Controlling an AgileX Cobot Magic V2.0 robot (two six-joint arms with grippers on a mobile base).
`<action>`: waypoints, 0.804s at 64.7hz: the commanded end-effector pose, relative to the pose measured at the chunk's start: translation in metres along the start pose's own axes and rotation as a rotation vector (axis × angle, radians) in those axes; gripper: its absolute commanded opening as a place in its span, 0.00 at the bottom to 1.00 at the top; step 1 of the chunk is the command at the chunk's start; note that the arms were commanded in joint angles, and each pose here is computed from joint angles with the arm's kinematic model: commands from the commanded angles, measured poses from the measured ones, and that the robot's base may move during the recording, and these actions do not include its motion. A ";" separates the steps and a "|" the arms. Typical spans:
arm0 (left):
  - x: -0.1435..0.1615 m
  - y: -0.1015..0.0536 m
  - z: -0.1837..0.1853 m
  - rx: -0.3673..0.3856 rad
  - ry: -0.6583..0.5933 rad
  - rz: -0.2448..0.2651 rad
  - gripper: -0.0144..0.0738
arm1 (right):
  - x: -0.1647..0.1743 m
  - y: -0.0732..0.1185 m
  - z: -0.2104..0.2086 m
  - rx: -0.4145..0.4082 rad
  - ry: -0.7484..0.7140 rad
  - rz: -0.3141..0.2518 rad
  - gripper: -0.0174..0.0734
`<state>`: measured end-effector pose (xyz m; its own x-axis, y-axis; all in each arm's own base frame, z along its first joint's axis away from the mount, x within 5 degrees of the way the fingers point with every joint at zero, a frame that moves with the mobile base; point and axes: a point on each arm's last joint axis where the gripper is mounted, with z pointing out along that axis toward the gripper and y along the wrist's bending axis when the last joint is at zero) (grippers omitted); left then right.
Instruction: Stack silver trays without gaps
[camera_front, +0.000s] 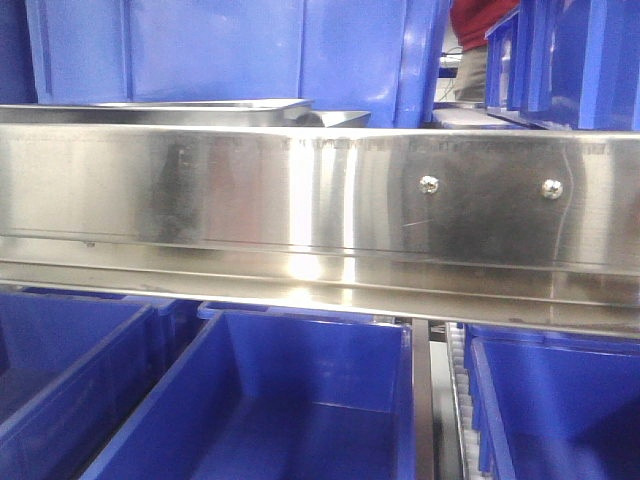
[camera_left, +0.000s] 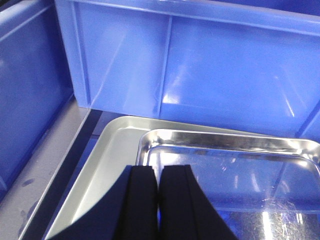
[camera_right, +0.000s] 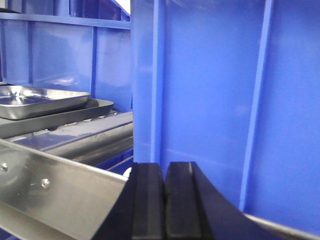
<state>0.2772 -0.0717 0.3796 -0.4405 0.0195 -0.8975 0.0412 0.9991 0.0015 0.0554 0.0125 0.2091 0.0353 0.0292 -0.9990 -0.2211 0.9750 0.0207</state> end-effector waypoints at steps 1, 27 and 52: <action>-0.004 -0.002 -0.004 0.016 -0.029 0.002 0.17 | -0.002 0.000 0.000 0.007 -0.026 -0.009 0.12; -0.004 -0.002 -0.004 0.016 -0.029 0.002 0.17 | -0.002 0.000 0.000 0.007 -0.026 -0.009 0.12; -0.004 -0.002 -0.004 0.016 -0.029 0.002 0.17 | -0.002 -0.010 -0.001 0.172 -0.027 -0.011 0.12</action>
<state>0.2772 -0.0717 0.3796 -0.4405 0.0195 -0.8975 0.0412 0.9991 0.0015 0.0566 0.0047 0.2090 0.0386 0.0241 -0.9990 -0.0829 0.9963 0.0208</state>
